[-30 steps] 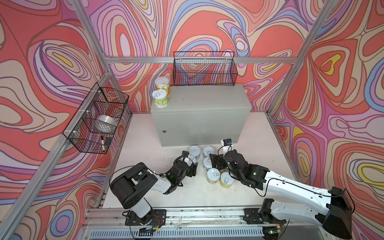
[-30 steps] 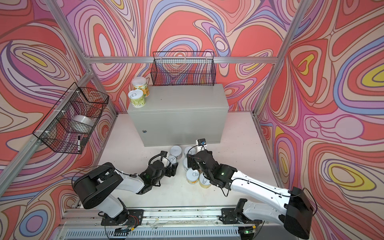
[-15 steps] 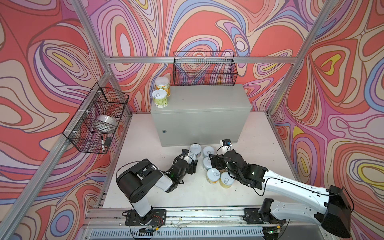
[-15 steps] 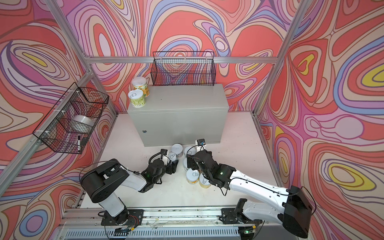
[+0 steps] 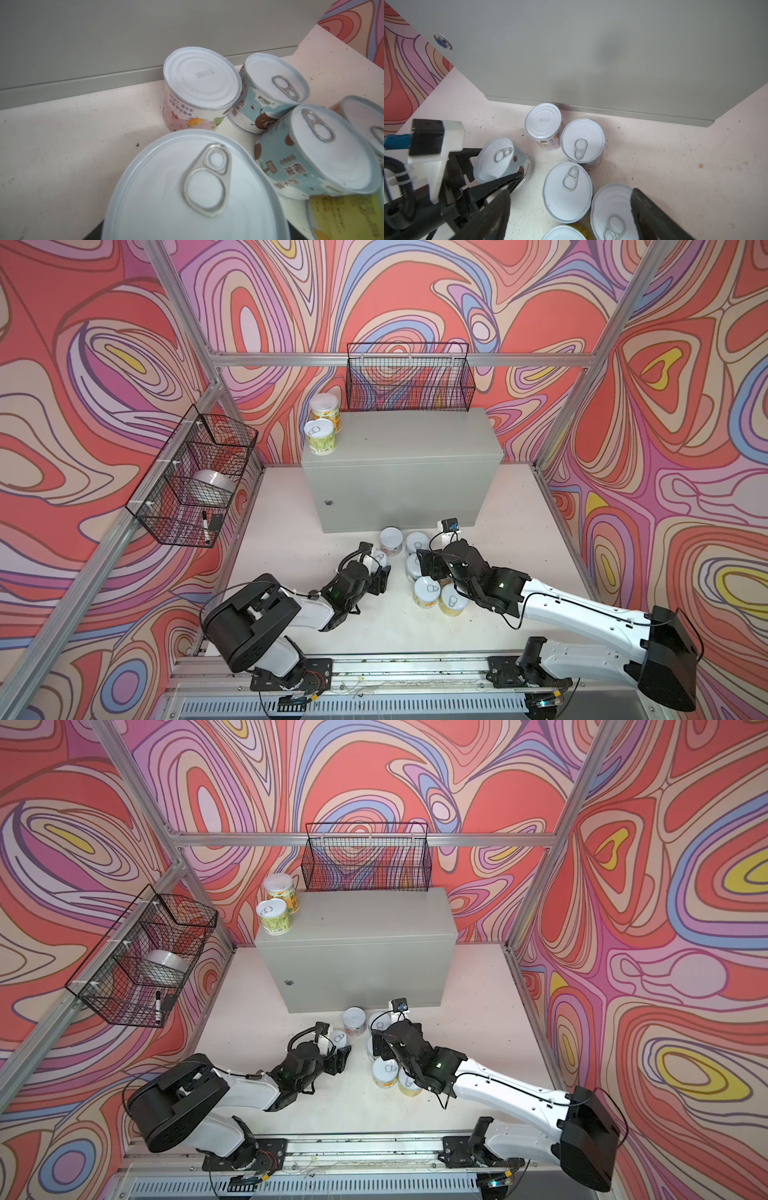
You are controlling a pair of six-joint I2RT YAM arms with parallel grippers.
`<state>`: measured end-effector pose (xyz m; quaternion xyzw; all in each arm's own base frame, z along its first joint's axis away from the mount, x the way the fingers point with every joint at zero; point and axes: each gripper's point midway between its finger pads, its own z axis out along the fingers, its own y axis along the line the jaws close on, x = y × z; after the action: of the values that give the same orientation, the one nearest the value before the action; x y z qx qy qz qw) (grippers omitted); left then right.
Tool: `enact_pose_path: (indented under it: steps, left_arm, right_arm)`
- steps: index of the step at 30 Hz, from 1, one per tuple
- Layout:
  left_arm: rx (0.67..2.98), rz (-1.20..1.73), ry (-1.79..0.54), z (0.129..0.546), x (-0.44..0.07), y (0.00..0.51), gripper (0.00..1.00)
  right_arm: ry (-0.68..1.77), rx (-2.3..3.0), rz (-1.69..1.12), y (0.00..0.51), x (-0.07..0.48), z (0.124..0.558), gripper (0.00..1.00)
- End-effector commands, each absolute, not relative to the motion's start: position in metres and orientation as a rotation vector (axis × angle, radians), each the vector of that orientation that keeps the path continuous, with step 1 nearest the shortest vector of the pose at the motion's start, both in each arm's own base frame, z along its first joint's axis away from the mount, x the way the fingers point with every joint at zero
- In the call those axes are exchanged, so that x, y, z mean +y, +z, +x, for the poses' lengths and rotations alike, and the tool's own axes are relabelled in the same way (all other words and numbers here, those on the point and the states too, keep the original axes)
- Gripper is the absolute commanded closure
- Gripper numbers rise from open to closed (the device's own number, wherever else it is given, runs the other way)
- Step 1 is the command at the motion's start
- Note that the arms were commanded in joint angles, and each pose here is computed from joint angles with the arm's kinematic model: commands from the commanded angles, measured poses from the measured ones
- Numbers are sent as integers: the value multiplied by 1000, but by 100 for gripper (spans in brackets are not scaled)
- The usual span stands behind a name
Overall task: Place and organize the canned foods onto the counter
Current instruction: 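Grasp the teal-labelled can nearest the robot with the left gripper, then lift the teal can up toward the grey box top with the left gripper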
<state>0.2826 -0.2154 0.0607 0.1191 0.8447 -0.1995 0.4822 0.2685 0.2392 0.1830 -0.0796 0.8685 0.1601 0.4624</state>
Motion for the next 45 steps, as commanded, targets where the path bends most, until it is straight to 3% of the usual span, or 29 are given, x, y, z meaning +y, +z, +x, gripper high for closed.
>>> enact_pose_path:
  steps: [1, 8, 20, 29, 45]
  left_arm:
    - [2002, 312, -531, 279, -218, 92, 99]
    - [2019, 342, -547, 262, -210, 144, 100]
    - [1937, 369, -474, 269, -205, 293, 100]
    - [1881, 371, -384, 298, -215, 382, 100]
    - [1815, 290, -263, 372, -234, 465, 100]
  right_arm:
    - [418, 2113, -195, 188, 246, 271, 7]
    - [423, 2094, -198, 199, 251, 275, 7]
    - [420, 1989, -210, 255, 253, 284, 7]
    - [394, 1926, -178, 290, 242, 286, 6]
    - [340, 1780, -50, 368, 200, 286, 7]
